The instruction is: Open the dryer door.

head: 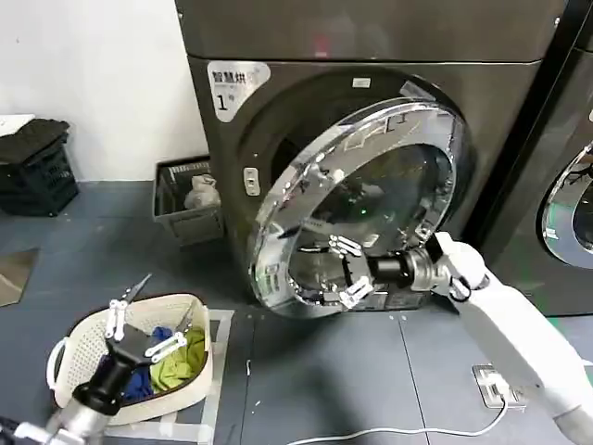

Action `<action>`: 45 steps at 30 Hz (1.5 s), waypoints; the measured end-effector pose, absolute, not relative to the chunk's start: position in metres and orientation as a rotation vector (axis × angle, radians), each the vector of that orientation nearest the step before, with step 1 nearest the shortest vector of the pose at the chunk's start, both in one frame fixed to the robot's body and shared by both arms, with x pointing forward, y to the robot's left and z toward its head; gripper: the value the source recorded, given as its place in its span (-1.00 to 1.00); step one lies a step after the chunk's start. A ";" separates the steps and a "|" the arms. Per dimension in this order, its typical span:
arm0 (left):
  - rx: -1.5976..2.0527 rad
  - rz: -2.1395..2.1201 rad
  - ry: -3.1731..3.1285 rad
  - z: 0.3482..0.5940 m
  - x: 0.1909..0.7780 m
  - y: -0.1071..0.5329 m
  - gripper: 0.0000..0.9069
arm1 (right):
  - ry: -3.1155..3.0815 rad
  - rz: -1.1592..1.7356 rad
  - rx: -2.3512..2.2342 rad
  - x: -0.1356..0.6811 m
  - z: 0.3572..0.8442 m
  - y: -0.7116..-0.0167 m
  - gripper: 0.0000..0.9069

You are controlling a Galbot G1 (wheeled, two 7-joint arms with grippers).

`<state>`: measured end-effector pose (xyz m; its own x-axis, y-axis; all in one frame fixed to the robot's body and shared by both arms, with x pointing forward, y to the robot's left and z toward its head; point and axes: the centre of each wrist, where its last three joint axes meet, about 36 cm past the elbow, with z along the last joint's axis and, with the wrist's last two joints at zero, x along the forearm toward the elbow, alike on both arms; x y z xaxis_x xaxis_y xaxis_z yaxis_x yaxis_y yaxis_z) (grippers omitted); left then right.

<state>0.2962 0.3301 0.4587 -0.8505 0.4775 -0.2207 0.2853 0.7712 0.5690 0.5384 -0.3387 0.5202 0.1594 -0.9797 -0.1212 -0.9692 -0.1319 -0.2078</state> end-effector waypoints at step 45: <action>1.181 0.902 2.193 0.468 0.466 0.284 1.00 | 2.875 -0.510 -0.246 0.208 0.524 -0.522 1.00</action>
